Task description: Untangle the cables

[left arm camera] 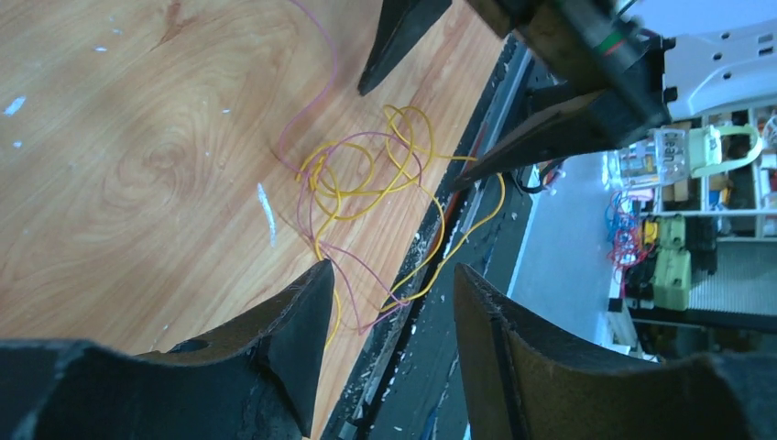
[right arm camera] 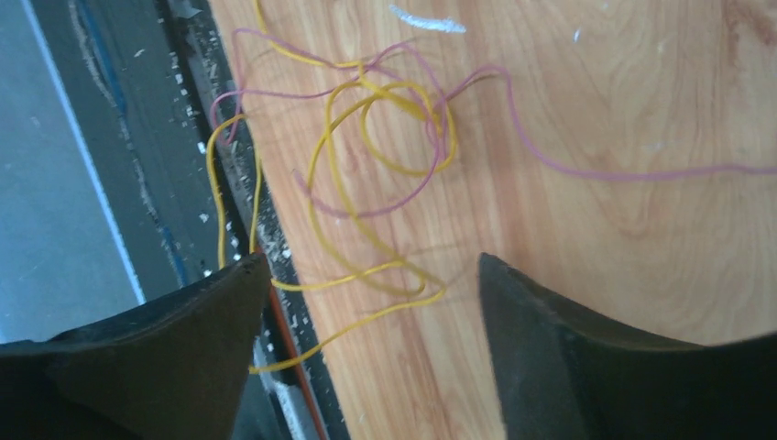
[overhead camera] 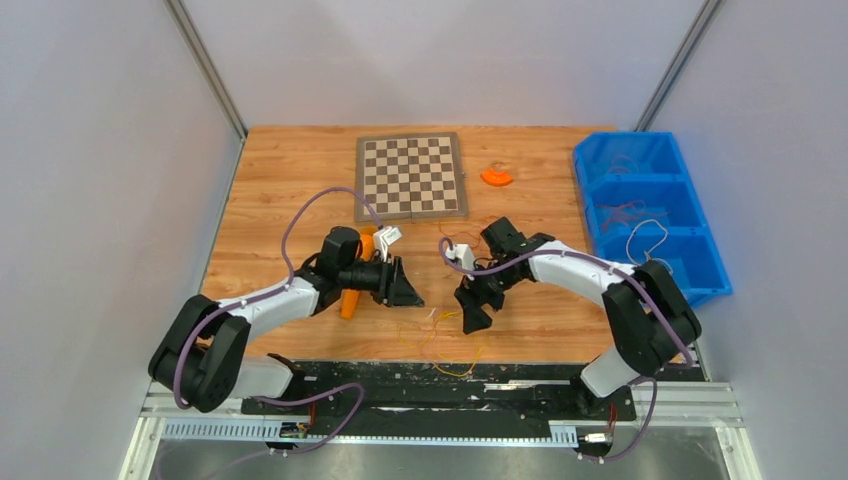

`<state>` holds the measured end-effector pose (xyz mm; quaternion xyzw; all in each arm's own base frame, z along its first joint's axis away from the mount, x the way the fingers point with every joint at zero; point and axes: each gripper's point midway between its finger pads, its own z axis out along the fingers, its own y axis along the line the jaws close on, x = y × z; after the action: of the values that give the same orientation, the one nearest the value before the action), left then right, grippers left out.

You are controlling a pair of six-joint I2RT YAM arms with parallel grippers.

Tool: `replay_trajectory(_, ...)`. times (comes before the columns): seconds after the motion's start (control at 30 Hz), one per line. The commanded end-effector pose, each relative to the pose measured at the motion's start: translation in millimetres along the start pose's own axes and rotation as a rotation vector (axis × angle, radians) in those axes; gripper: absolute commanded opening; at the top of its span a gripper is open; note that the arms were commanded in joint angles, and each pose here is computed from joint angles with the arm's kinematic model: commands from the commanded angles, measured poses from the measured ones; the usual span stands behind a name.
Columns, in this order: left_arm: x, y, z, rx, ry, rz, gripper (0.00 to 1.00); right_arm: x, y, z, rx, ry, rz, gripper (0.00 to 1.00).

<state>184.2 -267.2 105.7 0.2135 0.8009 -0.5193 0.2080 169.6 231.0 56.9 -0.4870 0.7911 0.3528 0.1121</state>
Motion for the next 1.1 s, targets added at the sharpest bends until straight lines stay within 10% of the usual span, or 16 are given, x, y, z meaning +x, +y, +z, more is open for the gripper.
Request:
replay_trajectory(0.0, -15, 0, -4, 0.006, -0.043, -0.061, 0.59, -19, -25, 21, 0.062, -0.033, -0.132, 0.69)
replay_trajectory(0.17, -23, 6, -17, -0.004, -0.072, -0.081, 0.59, -27, -24, 11, 0.073, -0.045, -0.196, 0.01)
replay_trajectory(0.43, -48, -26, -35, 0.079, -0.092, 0.167, 0.62, -111, 59, -81, 0.072, -0.361, -0.568, 0.00)
replay_trajectory(0.6, -70, -46, -55, 0.063, -0.146, 0.603, 0.77, -135, 95, -119, 0.045, -0.432, -0.674, 0.00)
replay_trajectory(0.73, -95, -71, -78, -0.001, -0.272, 0.902, 0.98, -145, 112, -137, 0.061, -0.459, -0.749, 0.00)
replay_trajectory(1.07, -84, -110, -98, 0.102, -0.211, 1.205, 0.94, -117, 153, -140, 0.057, -0.395, -1.088, 0.00)
